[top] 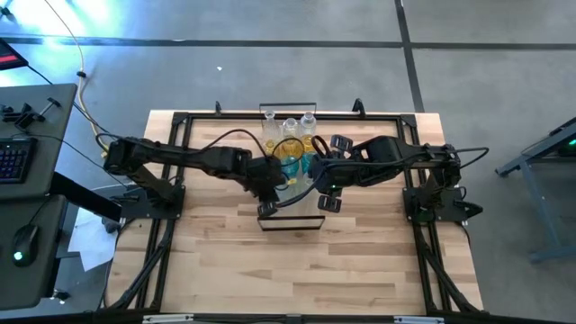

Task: Sort vases onto shelf
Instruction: Put the transparent flower vase on the shelf aligned with the other transparent flower vase

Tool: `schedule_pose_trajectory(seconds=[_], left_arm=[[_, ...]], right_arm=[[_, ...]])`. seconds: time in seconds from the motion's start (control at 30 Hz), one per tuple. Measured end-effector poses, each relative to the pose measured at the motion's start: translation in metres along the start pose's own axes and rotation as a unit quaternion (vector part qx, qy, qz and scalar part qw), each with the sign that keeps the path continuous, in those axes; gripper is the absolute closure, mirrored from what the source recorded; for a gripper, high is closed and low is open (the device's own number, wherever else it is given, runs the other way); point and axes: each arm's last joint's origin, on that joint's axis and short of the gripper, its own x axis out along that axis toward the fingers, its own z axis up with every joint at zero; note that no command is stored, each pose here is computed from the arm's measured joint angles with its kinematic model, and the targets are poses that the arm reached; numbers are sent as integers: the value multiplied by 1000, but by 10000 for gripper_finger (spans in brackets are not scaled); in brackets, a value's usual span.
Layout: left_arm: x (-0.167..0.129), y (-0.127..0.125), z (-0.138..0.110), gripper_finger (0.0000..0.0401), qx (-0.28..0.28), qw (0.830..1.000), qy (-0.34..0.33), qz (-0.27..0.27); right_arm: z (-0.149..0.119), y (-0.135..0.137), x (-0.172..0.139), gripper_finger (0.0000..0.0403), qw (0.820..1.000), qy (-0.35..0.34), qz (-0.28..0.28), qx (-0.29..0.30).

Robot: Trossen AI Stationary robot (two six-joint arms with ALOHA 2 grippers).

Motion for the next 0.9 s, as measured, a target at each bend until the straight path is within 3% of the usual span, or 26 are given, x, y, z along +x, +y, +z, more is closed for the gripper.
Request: schedule_pose_trajectory(seconds=[0.5,0.9], left_arm=[[0,-8,12,401,27,996,-82,13],[17,-3,7,401,2,996,-87,20]], right_arm=[[0,1,0,233,1000,4,13,-19],[0,1,0,233,1000,4,16,-22]])
